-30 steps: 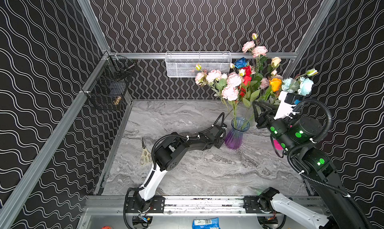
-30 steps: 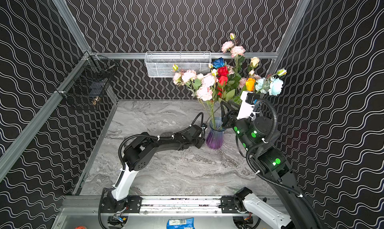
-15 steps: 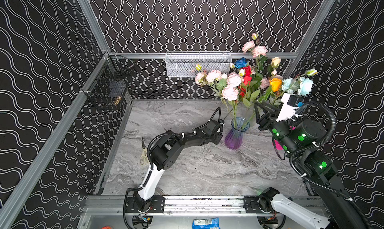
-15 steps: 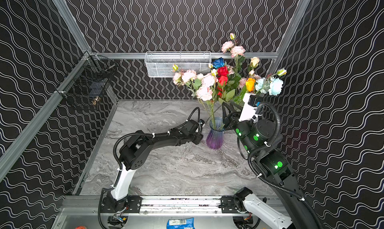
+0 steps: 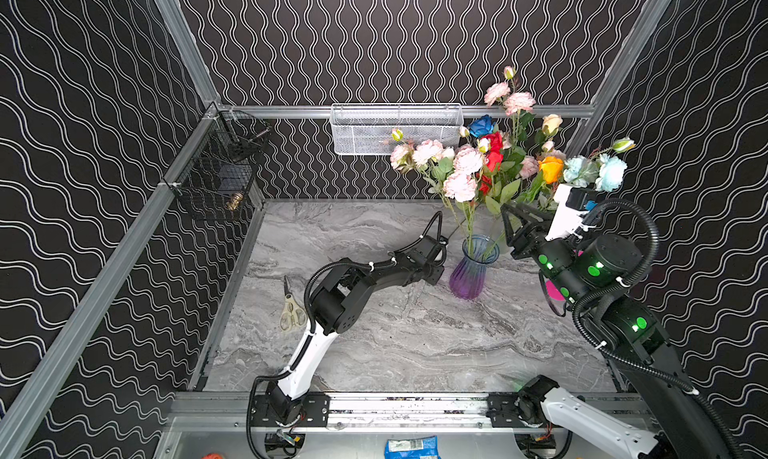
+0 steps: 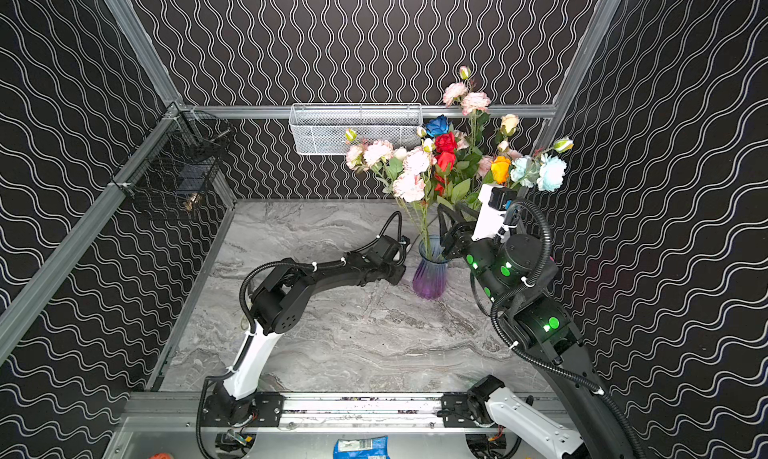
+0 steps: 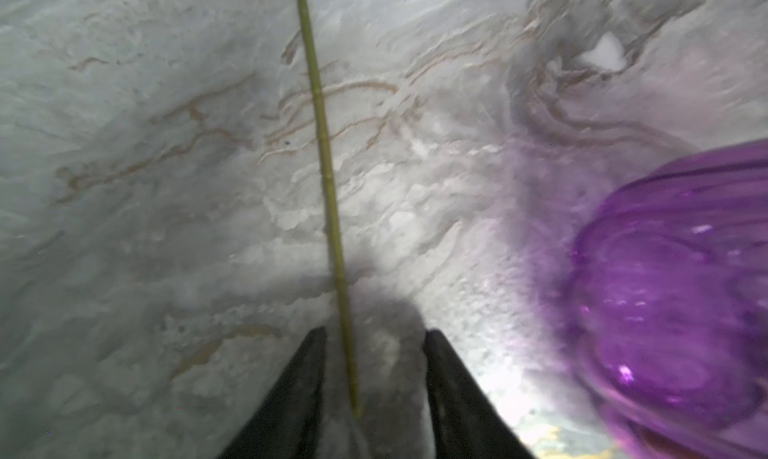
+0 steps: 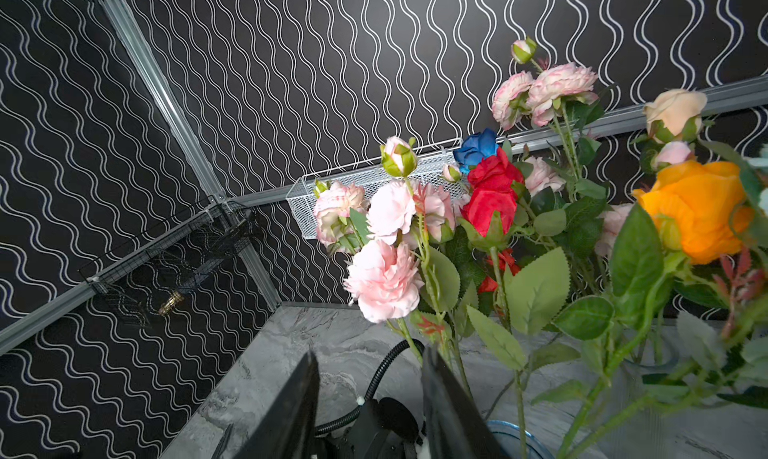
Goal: Arrange the flowers into the vase
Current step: 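Reach the left gripper to the white rose stem beside the vase, then grasp the white rose stem with the left gripper and lift it upright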
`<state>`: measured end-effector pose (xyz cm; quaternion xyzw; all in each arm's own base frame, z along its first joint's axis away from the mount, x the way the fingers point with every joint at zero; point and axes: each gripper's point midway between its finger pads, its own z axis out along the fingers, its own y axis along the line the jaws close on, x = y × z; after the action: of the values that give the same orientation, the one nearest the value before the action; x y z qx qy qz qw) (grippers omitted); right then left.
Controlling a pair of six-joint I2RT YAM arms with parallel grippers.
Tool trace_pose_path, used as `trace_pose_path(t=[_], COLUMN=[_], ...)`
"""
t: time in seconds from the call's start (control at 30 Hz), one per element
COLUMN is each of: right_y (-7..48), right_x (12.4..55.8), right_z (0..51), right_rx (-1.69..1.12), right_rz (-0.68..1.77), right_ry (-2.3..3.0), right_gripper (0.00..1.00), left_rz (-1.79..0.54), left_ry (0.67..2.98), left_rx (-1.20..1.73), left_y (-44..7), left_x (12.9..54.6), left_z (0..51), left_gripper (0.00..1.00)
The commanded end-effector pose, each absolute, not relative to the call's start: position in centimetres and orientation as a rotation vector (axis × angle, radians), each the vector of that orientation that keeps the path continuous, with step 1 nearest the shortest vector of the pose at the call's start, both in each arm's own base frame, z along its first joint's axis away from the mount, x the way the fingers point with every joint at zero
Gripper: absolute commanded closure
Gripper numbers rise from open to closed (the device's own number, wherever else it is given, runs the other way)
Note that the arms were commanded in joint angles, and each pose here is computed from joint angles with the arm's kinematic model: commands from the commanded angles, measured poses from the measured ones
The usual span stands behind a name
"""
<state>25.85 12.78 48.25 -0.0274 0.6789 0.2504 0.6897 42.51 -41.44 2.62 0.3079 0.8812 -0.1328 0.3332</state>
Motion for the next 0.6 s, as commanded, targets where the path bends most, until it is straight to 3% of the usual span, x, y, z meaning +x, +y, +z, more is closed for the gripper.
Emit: trace_pose_path(t=[0.0,0.33,0.57], right_y=[12.7,12.4,12.3], right_x=[25.6,25.0,24.8], right_z=[49.0,49.4,49.4], right_rx=[-0.050,-0.054,-0.057], right_rz=[0.586,0.583,0.585], right_ry=[1.485,1.479,1.470], right_gripper=[0.57,0.57,0.57], left_rz=[-0.291,-0.220,-0.185], left_ry=[2.353,2.447,2.492], left_rx=[0.813,0.741,0.622], left_y=[-40.7,-38.4,-34.1], left_x=[42.3,43.0,42.3], left_z=[1.4,-0.5,0.1], left_gripper=[0.75,0.99,1.00])
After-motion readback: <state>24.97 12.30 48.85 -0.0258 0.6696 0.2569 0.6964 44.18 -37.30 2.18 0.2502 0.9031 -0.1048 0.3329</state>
